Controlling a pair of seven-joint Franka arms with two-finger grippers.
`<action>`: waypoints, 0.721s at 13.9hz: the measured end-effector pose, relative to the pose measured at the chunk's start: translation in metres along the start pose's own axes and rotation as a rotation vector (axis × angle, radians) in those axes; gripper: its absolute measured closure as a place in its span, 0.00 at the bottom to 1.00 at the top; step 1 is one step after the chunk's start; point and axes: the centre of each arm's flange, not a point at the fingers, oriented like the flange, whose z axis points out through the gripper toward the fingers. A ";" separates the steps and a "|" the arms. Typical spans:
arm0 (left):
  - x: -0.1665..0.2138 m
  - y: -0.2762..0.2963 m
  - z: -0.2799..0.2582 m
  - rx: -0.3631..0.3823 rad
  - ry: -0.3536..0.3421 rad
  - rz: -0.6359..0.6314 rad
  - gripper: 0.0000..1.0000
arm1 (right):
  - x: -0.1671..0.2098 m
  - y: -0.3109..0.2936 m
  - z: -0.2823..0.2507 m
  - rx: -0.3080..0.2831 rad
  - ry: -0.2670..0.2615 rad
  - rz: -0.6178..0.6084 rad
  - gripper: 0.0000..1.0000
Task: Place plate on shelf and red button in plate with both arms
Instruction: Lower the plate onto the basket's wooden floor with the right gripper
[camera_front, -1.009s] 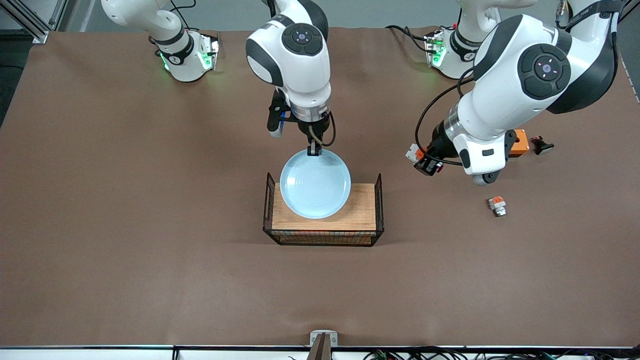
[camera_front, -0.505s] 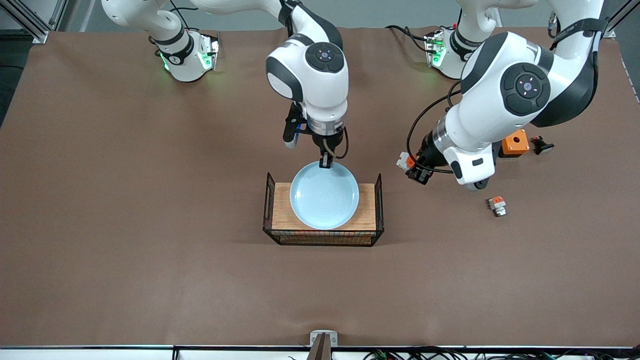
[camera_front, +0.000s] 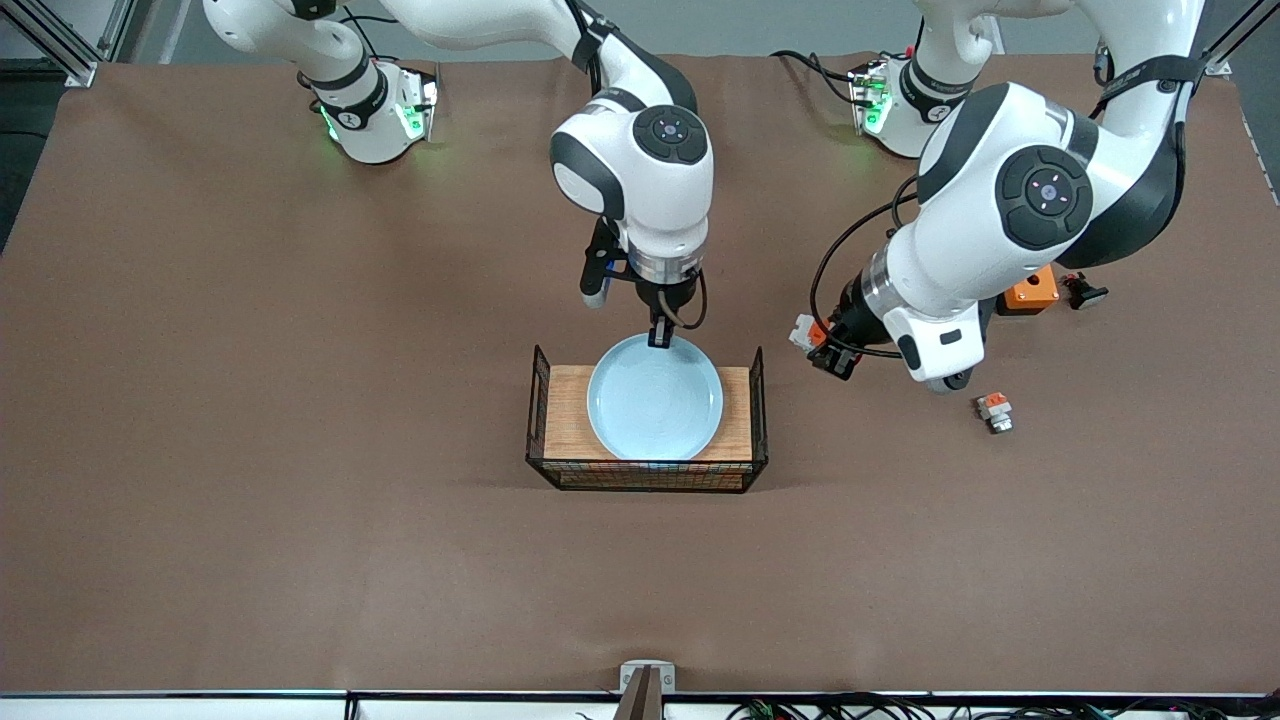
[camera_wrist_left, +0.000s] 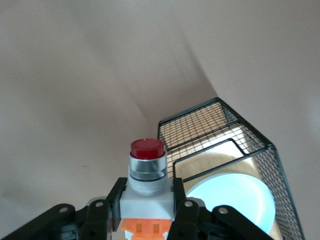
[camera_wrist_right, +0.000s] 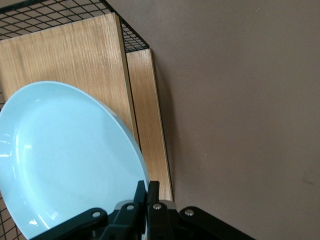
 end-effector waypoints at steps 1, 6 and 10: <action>0.001 0.001 0.000 -0.004 -0.001 -0.001 0.59 | 0.000 0.001 0.003 0.002 0.006 0.001 0.96; 0.001 0.002 -0.001 -0.008 -0.001 -0.001 0.59 | -0.004 0.004 0.015 0.010 0.014 0.003 0.97; -0.002 0.003 0.005 0.001 -0.004 0.004 0.59 | -0.004 0.003 0.014 0.014 0.012 0.004 0.87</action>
